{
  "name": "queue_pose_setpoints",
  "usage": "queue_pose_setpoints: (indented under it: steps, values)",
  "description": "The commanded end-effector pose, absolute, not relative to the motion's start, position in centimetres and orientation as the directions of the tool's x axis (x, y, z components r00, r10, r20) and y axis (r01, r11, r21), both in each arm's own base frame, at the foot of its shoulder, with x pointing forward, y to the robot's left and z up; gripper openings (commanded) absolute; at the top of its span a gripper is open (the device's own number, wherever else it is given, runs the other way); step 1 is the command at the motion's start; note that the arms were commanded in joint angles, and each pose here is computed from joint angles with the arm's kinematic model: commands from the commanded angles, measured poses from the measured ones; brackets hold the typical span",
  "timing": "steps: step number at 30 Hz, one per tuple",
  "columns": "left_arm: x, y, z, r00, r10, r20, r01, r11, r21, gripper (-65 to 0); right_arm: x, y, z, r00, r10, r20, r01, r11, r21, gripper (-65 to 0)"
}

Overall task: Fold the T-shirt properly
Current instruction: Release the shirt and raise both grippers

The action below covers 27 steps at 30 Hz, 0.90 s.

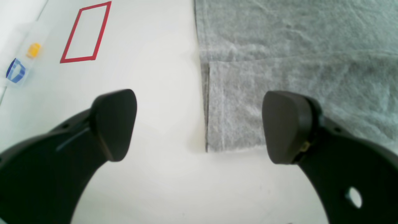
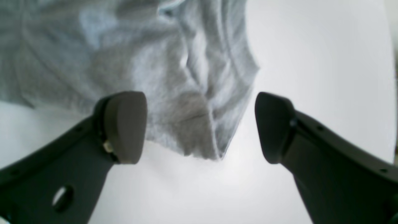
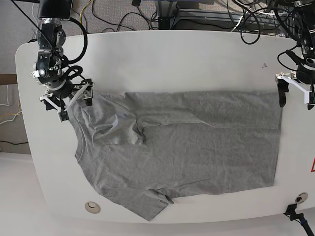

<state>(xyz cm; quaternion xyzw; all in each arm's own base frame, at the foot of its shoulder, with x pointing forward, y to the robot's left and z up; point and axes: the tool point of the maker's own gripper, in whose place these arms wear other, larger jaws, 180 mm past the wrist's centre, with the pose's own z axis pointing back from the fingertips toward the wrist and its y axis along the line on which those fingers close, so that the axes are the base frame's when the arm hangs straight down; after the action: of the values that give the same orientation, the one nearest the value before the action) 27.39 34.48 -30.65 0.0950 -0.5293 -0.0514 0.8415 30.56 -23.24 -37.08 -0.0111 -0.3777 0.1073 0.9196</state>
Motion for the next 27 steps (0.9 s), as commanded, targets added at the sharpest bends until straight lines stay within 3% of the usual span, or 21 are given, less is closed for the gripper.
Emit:
queue_pose_setpoints:
  steps: [1,11,22,24,27]
  values:
    - [28.1,34.8,-28.8,0.38,-0.211,0.9,-0.016,0.972,0.235,-4.6,31.9,-23.7,-36.7,0.66,0.216,0.719,-0.182,0.975,-0.126,-12.8]
    - [27.2,33.6,-30.5,0.413,-0.188,0.891,0.001,0.979,0.206,-4.6,31.6,-28.2,-39.4,0.688,0.094,0.72,-0.049,0.995,-0.082,-12.8]
    - [27.3,33.2,-30.7,0.414,-0.187,0.891,0.009,0.98,0.201,-4.6,31.1,-27.2,-41.7,0.716,0.055,0.696,-0.068,0.998,-0.009,-13.1]
    - [27.3,33.4,-30.7,0.415,-0.189,0.89,0.008,0.979,0.204,-4.6,31.1,-27.0,-41.8,0.716,0.051,0.696,-0.067,0.998,-0.004,-17.0]
    - [27.3,33.8,-30.4,0.412,-0.189,0.891,-0.002,0.978,0.208,-4.6,31.0,-26.4,-42.0,0.716,0.042,0.697,-0.068,0.998,0.01,-30.4]
